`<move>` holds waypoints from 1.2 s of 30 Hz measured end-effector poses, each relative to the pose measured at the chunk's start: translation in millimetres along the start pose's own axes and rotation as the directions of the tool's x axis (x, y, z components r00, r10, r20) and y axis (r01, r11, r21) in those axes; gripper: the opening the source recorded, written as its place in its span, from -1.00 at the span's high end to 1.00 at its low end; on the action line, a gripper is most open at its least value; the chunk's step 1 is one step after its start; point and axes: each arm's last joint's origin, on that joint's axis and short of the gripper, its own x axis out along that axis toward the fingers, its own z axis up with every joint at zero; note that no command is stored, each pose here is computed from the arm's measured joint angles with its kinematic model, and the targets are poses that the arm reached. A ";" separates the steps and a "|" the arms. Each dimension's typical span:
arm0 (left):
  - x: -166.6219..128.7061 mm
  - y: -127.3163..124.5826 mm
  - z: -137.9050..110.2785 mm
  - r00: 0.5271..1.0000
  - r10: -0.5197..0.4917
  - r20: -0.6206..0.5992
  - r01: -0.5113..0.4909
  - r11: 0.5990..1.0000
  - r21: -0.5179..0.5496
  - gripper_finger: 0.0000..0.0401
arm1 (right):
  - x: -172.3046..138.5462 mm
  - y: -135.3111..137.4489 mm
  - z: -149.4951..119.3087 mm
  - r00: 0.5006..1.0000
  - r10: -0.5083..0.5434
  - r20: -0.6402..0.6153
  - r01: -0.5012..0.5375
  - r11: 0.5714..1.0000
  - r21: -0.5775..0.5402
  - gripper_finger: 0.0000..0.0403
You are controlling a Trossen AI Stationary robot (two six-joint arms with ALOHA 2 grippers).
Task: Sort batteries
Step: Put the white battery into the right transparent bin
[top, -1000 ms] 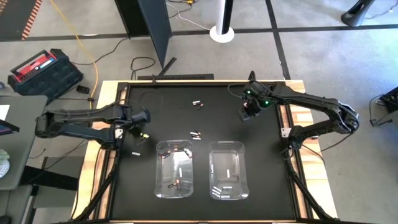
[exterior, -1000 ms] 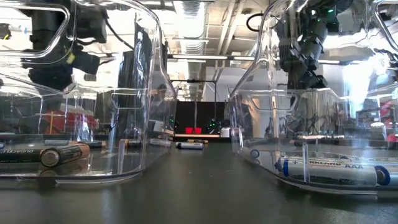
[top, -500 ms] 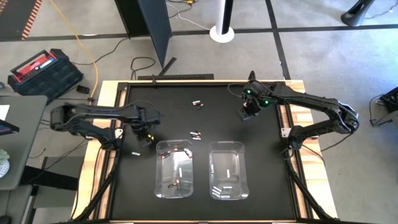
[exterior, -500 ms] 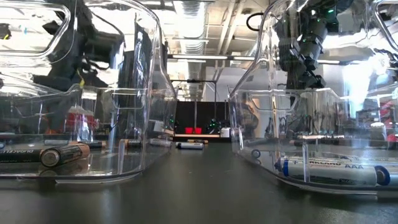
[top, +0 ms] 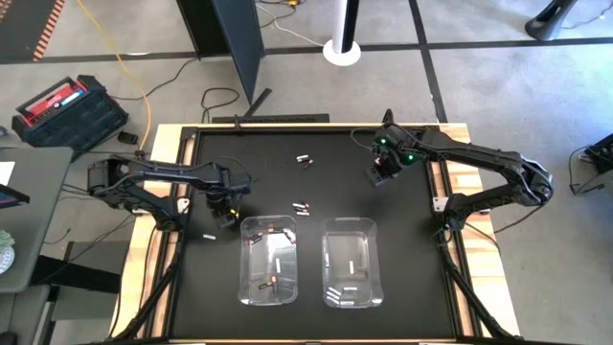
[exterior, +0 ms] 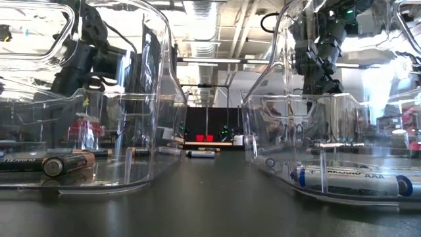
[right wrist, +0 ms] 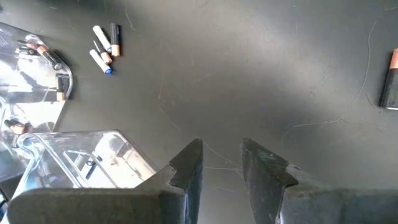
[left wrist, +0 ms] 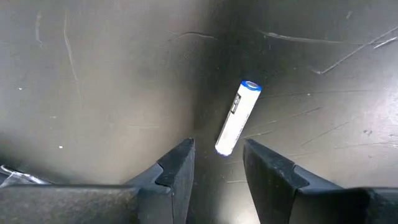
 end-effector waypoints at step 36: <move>19.9 -2.3 22.9 0.998 0.021 -0.052 -0.022 0.999 -0.038 0.91 | 0.2 0.6 -0.5 1.000 0.000 -0.002 -0.001 1.000 -0.017 0.37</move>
